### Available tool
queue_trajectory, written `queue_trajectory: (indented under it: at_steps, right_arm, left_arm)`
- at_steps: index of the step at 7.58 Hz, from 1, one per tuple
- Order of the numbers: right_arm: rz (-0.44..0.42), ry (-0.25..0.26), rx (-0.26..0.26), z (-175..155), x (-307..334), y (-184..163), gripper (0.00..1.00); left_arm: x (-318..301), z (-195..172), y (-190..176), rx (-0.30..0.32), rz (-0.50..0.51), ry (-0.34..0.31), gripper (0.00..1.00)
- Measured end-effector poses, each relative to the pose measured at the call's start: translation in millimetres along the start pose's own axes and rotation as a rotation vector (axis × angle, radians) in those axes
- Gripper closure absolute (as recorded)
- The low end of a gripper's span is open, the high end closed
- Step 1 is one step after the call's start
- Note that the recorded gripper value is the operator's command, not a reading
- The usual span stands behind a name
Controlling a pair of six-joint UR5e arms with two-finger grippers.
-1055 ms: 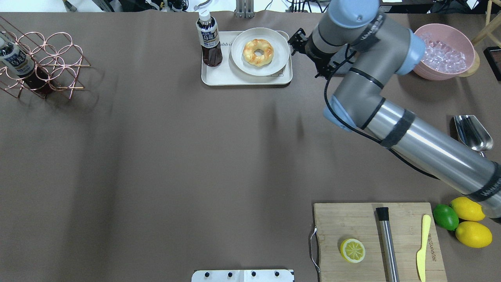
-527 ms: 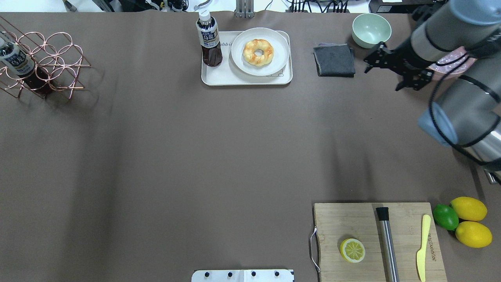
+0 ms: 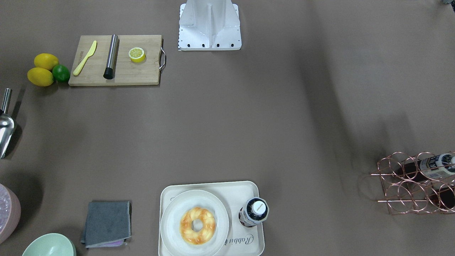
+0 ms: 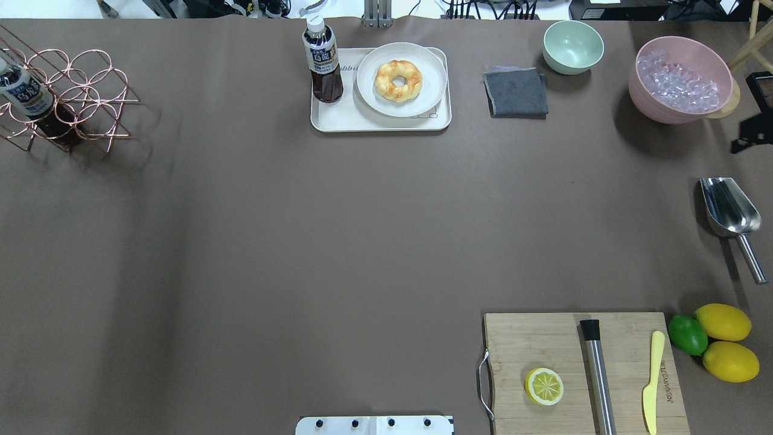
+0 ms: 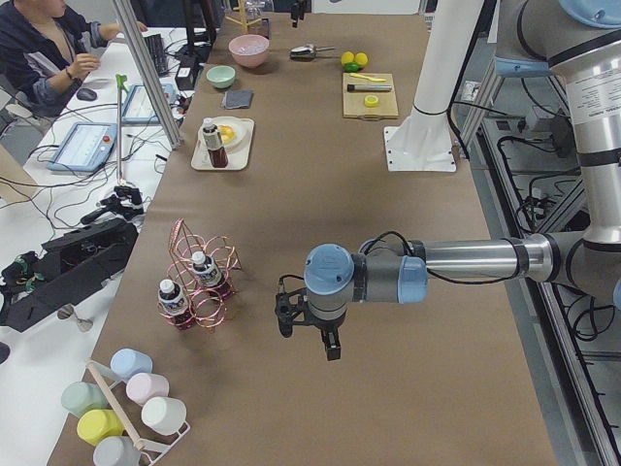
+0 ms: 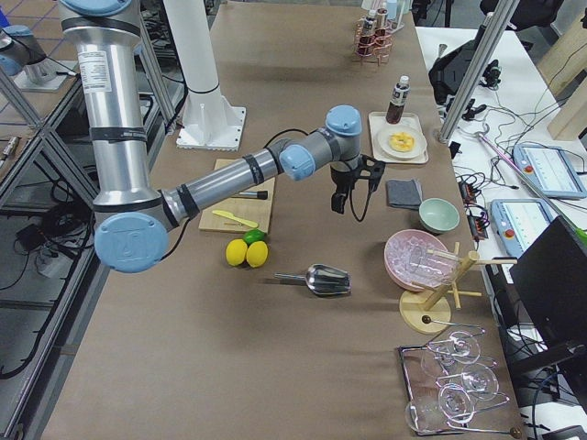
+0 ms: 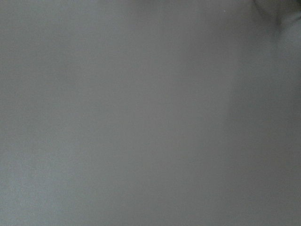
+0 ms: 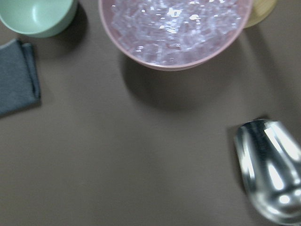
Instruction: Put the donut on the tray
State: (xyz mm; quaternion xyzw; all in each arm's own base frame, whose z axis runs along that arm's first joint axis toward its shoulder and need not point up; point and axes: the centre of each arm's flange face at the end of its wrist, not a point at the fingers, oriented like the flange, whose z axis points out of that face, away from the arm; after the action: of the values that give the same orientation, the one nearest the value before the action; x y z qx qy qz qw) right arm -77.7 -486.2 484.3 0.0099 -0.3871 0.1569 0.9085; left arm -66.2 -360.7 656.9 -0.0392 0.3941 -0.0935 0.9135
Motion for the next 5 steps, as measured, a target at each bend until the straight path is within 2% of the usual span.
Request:
queue_trajectory:
  at_steps: [3, 5]
  right_arm:
    - [-0.219, 0.076, -0.031, -10, 162, 25, 0.0]
    - [-0.283, 0.098, -0.064, -22, 207, 34, 0.0]
  left_arm:
    - [3, 2, 0, -0.005, 0.007, -0.001, 0.01]
    - [3, 3, 0, -0.007, 0.007, -0.001, 0.01]
